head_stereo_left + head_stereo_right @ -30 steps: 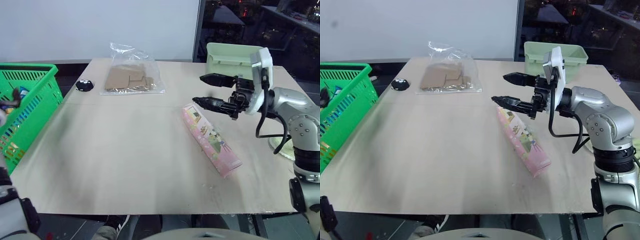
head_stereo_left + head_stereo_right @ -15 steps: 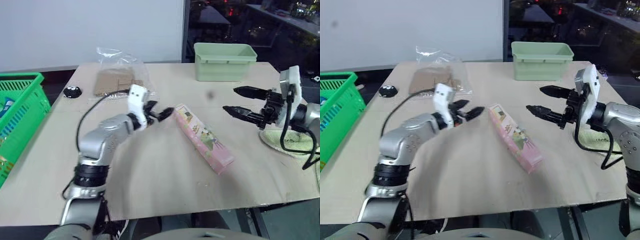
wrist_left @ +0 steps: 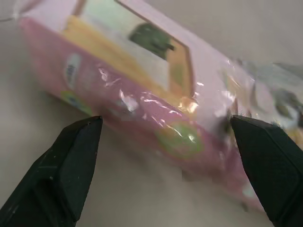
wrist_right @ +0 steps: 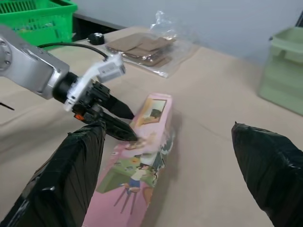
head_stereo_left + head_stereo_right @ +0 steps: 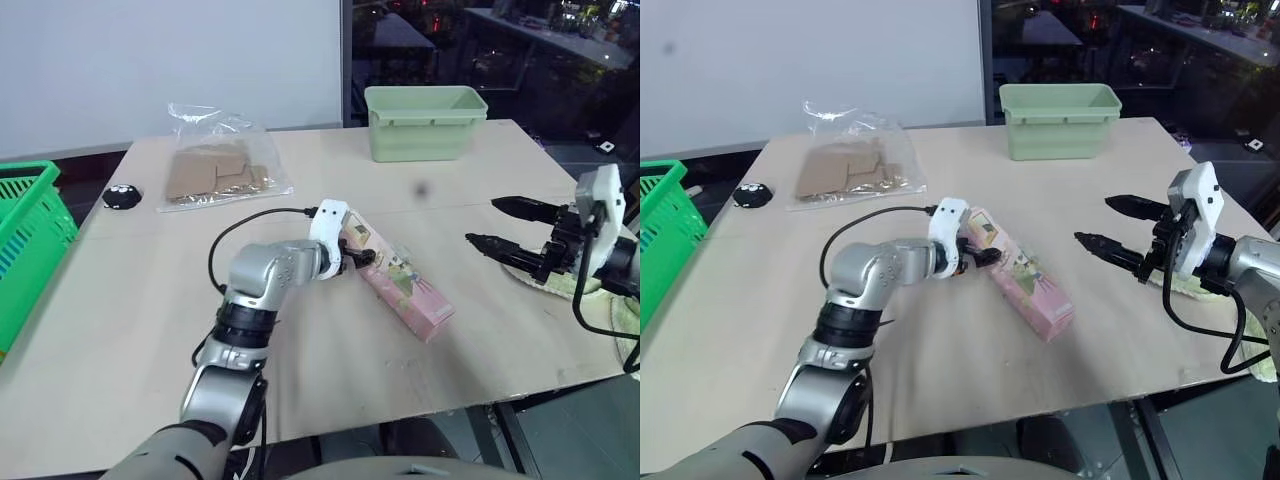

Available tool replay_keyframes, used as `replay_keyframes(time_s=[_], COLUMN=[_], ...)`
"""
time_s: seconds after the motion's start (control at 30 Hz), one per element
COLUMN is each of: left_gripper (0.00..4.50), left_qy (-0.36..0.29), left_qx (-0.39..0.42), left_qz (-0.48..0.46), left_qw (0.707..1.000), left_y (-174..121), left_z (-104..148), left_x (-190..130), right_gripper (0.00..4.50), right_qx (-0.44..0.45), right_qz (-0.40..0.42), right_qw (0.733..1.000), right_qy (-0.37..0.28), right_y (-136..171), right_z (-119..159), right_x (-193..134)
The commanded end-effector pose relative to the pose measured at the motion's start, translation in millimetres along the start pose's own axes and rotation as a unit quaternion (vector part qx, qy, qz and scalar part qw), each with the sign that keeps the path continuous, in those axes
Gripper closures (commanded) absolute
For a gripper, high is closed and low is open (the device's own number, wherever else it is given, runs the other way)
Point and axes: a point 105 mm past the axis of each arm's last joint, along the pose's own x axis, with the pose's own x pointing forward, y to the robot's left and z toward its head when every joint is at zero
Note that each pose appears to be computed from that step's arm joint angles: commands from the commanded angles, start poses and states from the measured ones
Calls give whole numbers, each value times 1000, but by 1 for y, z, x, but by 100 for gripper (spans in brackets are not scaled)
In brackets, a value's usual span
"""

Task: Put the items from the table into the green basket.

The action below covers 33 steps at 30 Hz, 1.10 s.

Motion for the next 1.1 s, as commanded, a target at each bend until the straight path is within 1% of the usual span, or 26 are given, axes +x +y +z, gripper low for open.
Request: replay_keyframes(time_s=[0.03, 0.17, 0.27, 0.37, 0.47, 0.5, 0.53, 0.57, 0.6, 0.63, 0.73, 0.77, 0.93, 1.0, 1.1], left_gripper=[5, 5, 5, 5, 84, 132, 167, 229, 261, 308, 431, 448, 448, 448, 448], left_qy=[4, 18, 26, 34, 35, 35, 33, 33, 35, 39, 41, 38, -2, -19, -57], left_qx=[-26, -74, -109, -160, -187, -191, -188, -187, -187, -184, -188, -189, -191, -170, -158], left_qz=[4, -37, -42, -37, -42, -44, -44, -44, -43, -38, -28, -27, -26, -7, 16], left_qw=[1000, 996, 993, 986, 981, 980, 981, 981, 981, 981, 981, 981, 981, 985, 986], left_y=[-5, -19, -22, -24, -30, -31, -32, -33, -33, -32, -27, -26, -21, -12, 6], left_z=[6, 3, 2, 1, 3, 3, 4, 3, 2, 1, -1, 0, 19, 27, 47], left_x=[9, 18, 23, 29, 32, 32, 32, 32, 32, 32, 32, 32, 26, 23, 14], right_gripper=[0, 0, 0, 0, 0, 0, 0, 0, 0, 0, 0, 0, 0, 0, 0], right_qx=[-33, -28, -28, -28, -26, -26, -26, -26, -25, -25, -24, -24, -24, -22, -17], right_qz=[-13, -25, -35, -44, -47, -47, -49, -50, -51, -51, -52, -52, -40, -33, -25], right_qw=[999, 999, 999, 999, 999, 999, 998, 998, 998, 998, 998, 998, 999, 999, 999], right_qy=[-22, -15, -2, 2, 2, 2, 4, 6, 7, 8, 11, 11, 12, 10, 10], right_y=[2, 2, 1, 2, 4, 4, 4, 5, 5, 5, 5, 4, 6, 7, 7], right_z=[14, 10, 3, 0, -1, -1, -2, -3, -3, -4, -4, -4, -3, -2, -2], right_x=[-4, -8, -12, -14, -15, -16, -16, -17, -18, -18, -18, -18, -15, -13, -12])
